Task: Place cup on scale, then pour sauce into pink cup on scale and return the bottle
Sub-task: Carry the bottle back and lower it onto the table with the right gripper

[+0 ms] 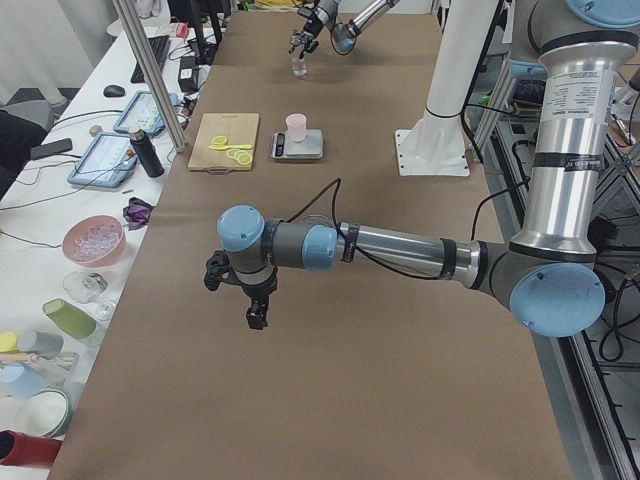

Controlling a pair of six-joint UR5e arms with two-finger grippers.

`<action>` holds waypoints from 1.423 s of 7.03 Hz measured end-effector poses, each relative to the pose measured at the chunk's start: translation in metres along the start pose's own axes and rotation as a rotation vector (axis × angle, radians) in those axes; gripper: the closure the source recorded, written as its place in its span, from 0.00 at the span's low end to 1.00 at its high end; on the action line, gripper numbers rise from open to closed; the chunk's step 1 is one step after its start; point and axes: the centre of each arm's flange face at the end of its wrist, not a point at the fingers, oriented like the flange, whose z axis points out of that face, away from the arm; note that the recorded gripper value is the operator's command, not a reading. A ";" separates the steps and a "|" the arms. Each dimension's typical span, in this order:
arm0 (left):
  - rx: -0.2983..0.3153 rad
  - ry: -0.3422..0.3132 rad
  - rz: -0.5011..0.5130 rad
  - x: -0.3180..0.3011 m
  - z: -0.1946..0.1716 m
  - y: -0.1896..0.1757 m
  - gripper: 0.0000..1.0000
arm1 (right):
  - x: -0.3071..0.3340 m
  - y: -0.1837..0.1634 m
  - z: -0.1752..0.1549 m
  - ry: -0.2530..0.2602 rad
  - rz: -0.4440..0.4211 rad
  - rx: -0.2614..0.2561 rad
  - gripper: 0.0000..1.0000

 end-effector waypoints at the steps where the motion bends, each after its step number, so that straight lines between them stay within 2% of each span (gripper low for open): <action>1: 0.000 0.000 -0.001 0.000 0.000 0.000 0.01 | -0.001 -0.001 0.002 -0.006 -0.006 0.003 0.72; 4: 0.002 0.001 -0.003 0.001 -0.001 0.000 0.01 | -0.006 0.000 0.006 -0.023 -0.018 0.000 0.68; 7: 0.003 0.001 -0.004 0.001 -0.002 0.000 0.01 | -0.022 0.007 0.016 -0.066 -0.038 -0.009 0.67; 10: 0.007 0.002 0.006 0.003 -0.003 -0.002 0.01 | -0.025 0.007 0.017 -0.073 -0.041 -0.007 0.48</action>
